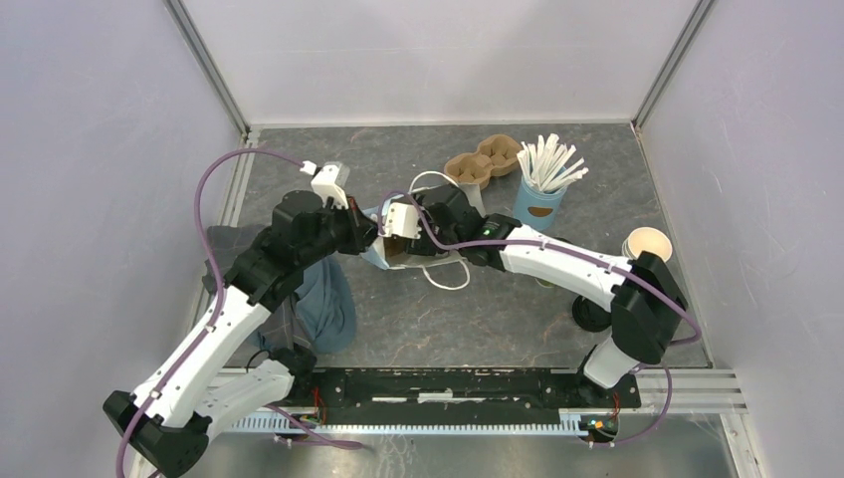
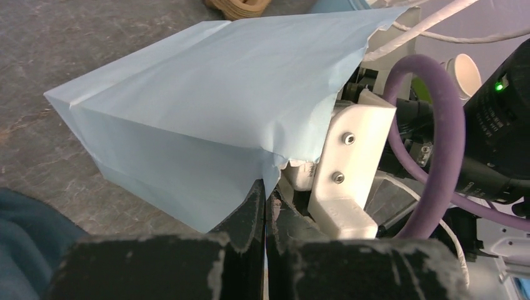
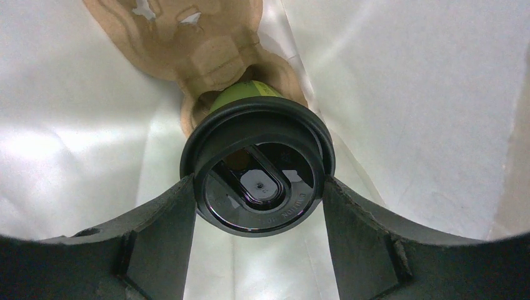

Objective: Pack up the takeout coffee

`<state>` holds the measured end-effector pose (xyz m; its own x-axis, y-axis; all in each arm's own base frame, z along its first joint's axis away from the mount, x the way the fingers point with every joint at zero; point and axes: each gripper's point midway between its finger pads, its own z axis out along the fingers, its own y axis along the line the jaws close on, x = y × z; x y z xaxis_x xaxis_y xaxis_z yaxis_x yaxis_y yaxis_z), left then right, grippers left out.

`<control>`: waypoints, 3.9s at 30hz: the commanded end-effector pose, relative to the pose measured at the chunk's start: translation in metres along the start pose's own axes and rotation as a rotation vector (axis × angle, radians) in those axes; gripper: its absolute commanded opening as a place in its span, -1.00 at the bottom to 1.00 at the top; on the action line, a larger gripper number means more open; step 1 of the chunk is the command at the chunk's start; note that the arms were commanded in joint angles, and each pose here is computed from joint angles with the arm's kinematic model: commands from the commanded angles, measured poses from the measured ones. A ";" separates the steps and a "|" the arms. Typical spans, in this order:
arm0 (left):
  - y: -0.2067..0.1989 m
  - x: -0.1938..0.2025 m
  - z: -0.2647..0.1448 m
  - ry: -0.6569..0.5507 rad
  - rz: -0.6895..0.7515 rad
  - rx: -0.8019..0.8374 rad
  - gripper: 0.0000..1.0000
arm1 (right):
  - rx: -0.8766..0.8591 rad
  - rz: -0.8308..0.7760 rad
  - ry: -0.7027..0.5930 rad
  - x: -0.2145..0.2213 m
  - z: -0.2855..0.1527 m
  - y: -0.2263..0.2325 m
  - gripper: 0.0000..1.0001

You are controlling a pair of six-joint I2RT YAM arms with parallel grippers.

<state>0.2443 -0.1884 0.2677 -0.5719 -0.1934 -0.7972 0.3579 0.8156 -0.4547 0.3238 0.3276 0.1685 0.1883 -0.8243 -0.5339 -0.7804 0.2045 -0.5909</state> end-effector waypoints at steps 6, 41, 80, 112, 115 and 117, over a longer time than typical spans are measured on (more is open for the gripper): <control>-0.028 -0.006 -0.009 0.063 -0.093 0.062 -0.96 | -0.076 0.098 0.007 -0.004 -0.027 0.018 0.04; 0.058 -0.014 -0.003 0.174 -0.133 -0.464 -0.96 | -0.398 0.120 0.476 0.061 0.054 0.120 0.00; 0.082 -0.008 0.005 0.199 -0.147 -0.523 -0.96 | -0.065 0.462 -0.013 -0.097 -0.054 -0.025 0.96; 0.043 -0.040 0.016 -0.119 -0.034 -0.167 -0.96 | 0.070 0.503 -0.164 -0.085 -0.086 -0.061 0.88; 0.050 -0.034 0.016 -0.149 0.017 -0.167 -0.96 | 0.095 0.509 -0.166 -0.085 -0.085 -0.070 0.81; 0.055 -0.029 0.015 -0.151 0.037 -0.177 -0.96 | 0.110 0.514 -0.176 -0.088 -0.086 -0.076 0.77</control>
<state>0.2792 -0.1487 0.2424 -0.5647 -0.2792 -0.7767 0.1455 0.8926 -0.4266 0.3027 0.3344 0.2756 -0.1673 -0.5782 -0.7986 -0.7630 0.5889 -0.2665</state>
